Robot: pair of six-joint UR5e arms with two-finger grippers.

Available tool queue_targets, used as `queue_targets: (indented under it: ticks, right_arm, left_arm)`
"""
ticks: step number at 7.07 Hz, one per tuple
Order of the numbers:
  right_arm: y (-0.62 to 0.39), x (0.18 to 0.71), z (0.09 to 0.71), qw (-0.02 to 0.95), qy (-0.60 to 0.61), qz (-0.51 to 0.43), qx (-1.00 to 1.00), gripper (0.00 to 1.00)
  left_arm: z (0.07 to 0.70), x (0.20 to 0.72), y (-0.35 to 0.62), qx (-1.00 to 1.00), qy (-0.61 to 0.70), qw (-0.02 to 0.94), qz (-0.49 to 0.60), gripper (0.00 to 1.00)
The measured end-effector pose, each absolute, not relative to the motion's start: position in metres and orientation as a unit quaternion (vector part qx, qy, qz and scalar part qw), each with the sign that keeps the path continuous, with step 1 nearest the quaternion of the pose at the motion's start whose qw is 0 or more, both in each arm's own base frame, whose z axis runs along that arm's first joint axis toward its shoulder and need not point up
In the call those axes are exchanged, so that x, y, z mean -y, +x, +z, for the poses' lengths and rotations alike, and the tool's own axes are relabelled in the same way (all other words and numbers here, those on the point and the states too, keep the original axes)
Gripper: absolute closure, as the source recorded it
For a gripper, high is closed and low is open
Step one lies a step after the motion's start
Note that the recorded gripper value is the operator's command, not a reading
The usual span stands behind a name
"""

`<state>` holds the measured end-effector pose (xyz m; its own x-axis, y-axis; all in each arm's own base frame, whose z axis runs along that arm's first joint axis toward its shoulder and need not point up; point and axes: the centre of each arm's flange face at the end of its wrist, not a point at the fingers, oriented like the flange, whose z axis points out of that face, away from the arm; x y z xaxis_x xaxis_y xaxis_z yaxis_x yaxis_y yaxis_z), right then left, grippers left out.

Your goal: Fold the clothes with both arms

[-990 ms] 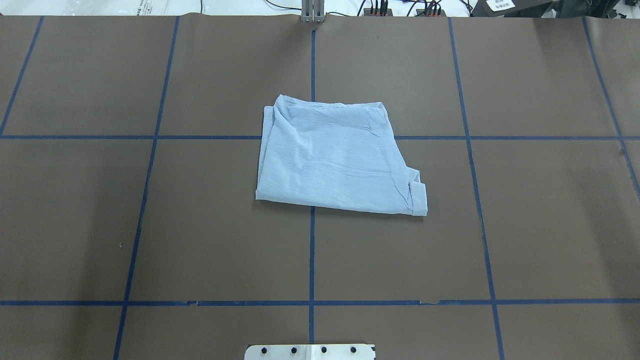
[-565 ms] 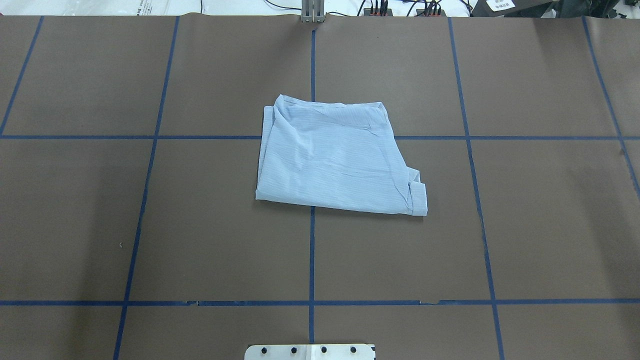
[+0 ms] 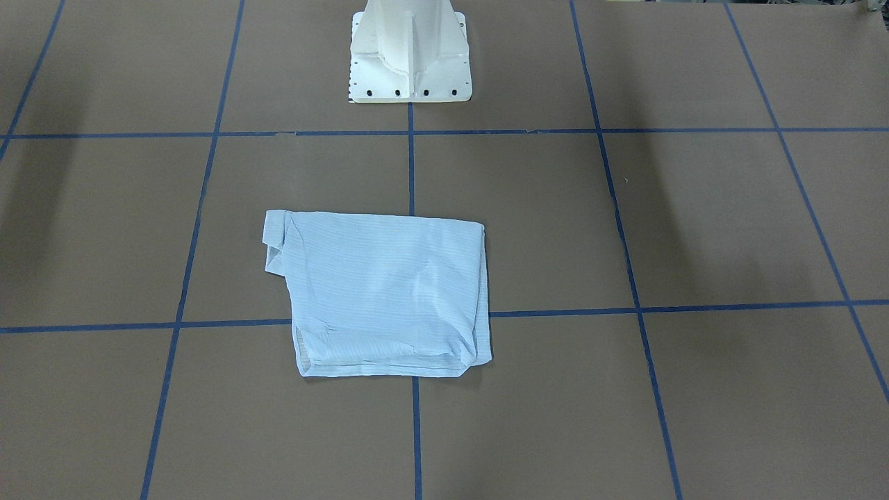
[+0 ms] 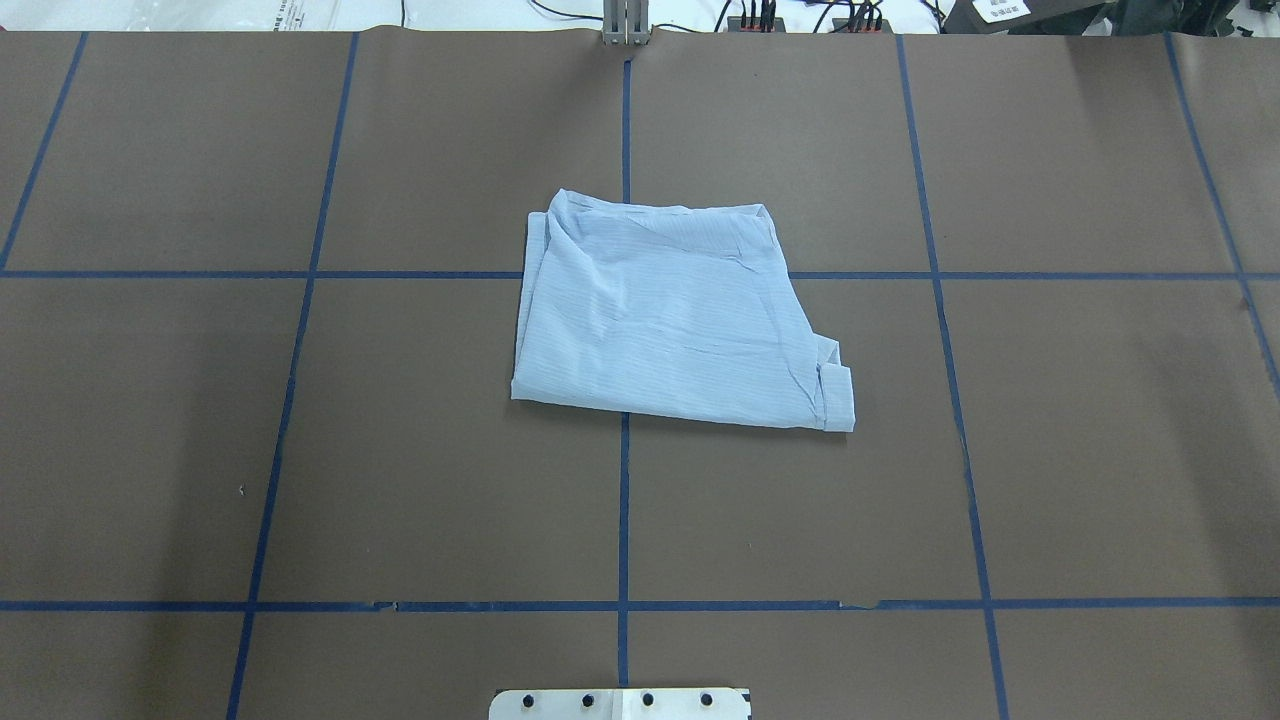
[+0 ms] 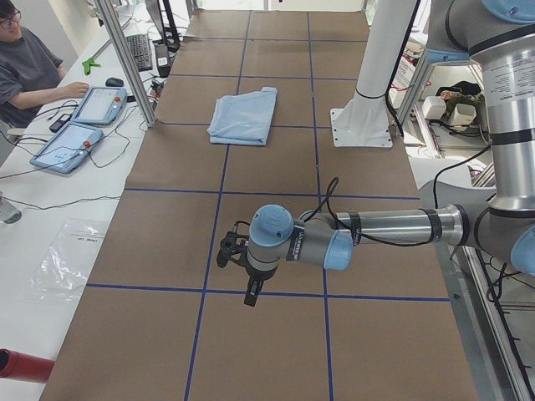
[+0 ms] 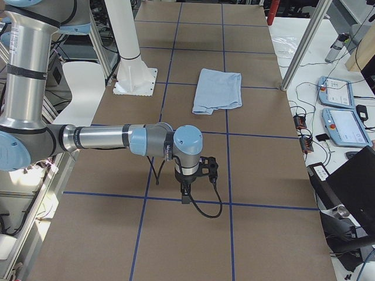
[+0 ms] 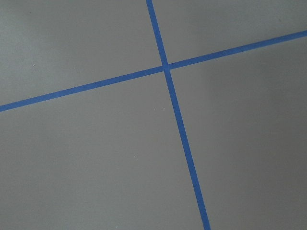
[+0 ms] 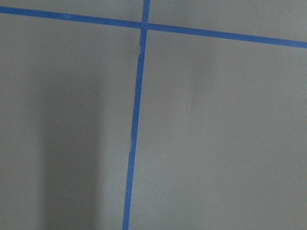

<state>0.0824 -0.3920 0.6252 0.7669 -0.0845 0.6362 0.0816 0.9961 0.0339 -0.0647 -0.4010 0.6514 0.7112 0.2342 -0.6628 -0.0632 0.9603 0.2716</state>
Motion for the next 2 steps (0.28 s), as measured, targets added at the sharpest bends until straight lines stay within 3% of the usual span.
queue_targets:
  ticks: [2]
  right_arm:
    - [0.0824,0.3921,0.6252,0.94,0.003,-0.045,0.338,0.0]
  left_arm:
    - [0.6498,0.4014,-0.0644,-0.371,0.117,0.918,0.082,0.0]
